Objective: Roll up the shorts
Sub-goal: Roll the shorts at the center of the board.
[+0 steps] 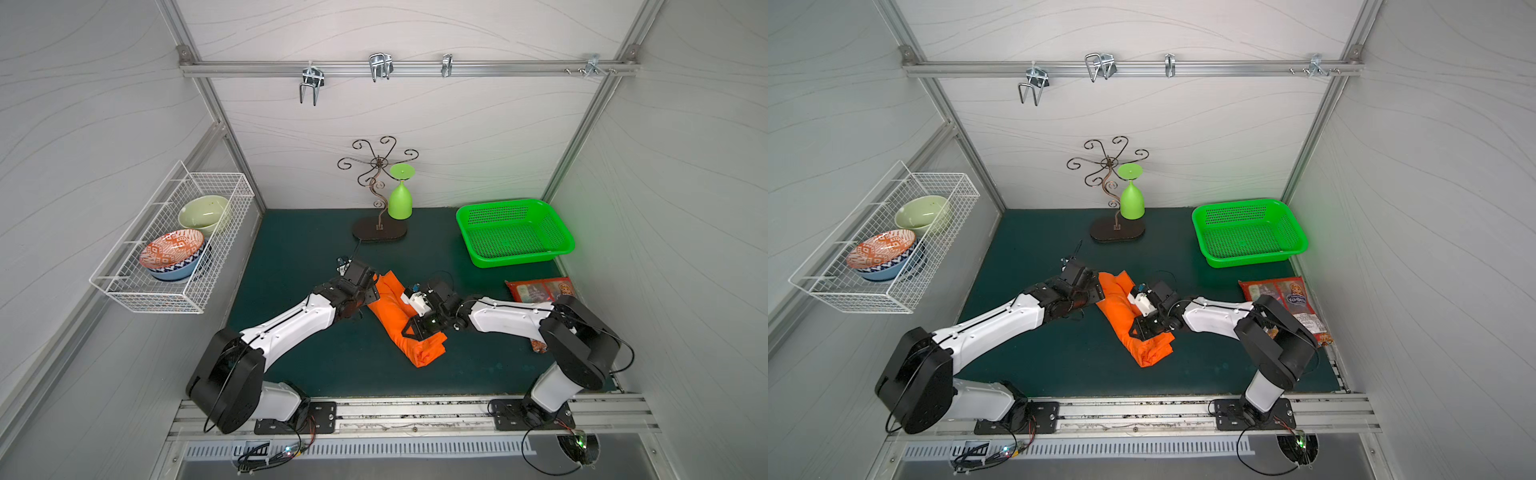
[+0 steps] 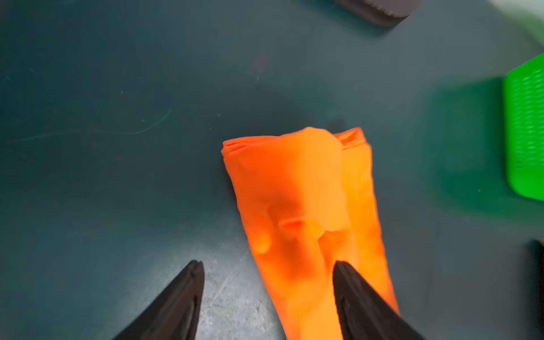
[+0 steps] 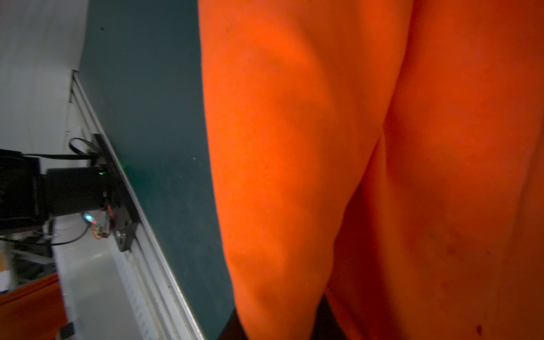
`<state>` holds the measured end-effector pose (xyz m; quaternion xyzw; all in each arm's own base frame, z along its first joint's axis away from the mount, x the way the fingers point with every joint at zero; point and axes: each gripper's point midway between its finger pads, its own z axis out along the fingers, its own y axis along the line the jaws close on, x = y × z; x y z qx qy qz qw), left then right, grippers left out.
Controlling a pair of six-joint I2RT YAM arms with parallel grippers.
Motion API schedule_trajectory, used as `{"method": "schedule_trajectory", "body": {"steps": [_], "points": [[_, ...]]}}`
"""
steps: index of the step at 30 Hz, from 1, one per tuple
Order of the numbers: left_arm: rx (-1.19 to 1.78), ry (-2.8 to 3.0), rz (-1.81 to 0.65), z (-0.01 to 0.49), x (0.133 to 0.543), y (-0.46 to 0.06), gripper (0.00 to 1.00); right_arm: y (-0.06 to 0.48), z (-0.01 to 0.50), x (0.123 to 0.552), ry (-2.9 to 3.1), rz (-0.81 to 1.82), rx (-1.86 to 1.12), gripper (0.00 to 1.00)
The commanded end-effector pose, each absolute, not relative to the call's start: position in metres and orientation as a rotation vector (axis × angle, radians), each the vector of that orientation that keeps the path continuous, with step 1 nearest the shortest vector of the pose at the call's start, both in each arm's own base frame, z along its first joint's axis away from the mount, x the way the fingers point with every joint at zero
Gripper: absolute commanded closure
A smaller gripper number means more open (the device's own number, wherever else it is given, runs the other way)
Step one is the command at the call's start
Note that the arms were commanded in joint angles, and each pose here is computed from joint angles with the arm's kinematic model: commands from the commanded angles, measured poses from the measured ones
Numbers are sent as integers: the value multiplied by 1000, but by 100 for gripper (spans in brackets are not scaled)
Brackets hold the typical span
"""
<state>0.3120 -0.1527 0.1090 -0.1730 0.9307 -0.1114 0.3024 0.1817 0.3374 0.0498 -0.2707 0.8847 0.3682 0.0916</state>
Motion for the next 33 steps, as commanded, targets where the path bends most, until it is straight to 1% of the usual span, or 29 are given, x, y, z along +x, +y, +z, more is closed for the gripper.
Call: {"method": "schedule_trajectory", "body": {"steps": [1, 4, 11, 16, 19, 21, 23, 25, 27, 28, 29, 30, 31, 33], "points": [[-448, 2454, -337, 118, 308, -153, 26, 345, 58, 172, 2603, 1422, -675, 85], [-451, 2475, -416, 104, 299, -159, 24, 338, 44, 176, 2614, 1522, -542, 83], [-428, 2463, -685, 80, 288, -195, 21, 333, 15, 173, 2678, 1512, -471, 79], [-442, 2486, -714, 58, 291, -204, 20, 332, 14, 174, 2687, 1485, -482, 74], [-459, 2499, -757, 46, 293, -213, 23, 331, 13, 172, 2702, 1477, -495, 71], [-479, 2513, -770, 38, 295, -217, 29, 332, 13, 172, 2708, 1472, -508, 68], [-495, 2531, -768, 31, 296, -219, 39, 330, 12, 172, 2730, 1440, -524, 65], [-507, 2536, -780, 28, 296, -221, 56, 327, 13, 171, 2755, 1376, -555, 62], [-517, 2530, -771, 29, 298, -220, 77, 321, 19, 171, 2775, 1303, -593, 60], [-522, 2529, -758, 30, 298, -219, 83, 319, 22, 172, 2782, 1274, -605, 59], [-521, 2527, -740, 32, 299, -216, 86, 314, 27, 172, 2794, 1225, -618, 58], [-518, 2525, -725, 34, 300, -215, 93, 309, 32, 173, 2805, 1162, -633, 57], [-514, 2522, -711, 37, 300, -213, 97, 304, 37, 173, 2812, 1102, -645, 55], [-501, 2515, -689, 41, 301, -210, 99, 290, 48, 175, 2818, 920, -683, 52]]}}
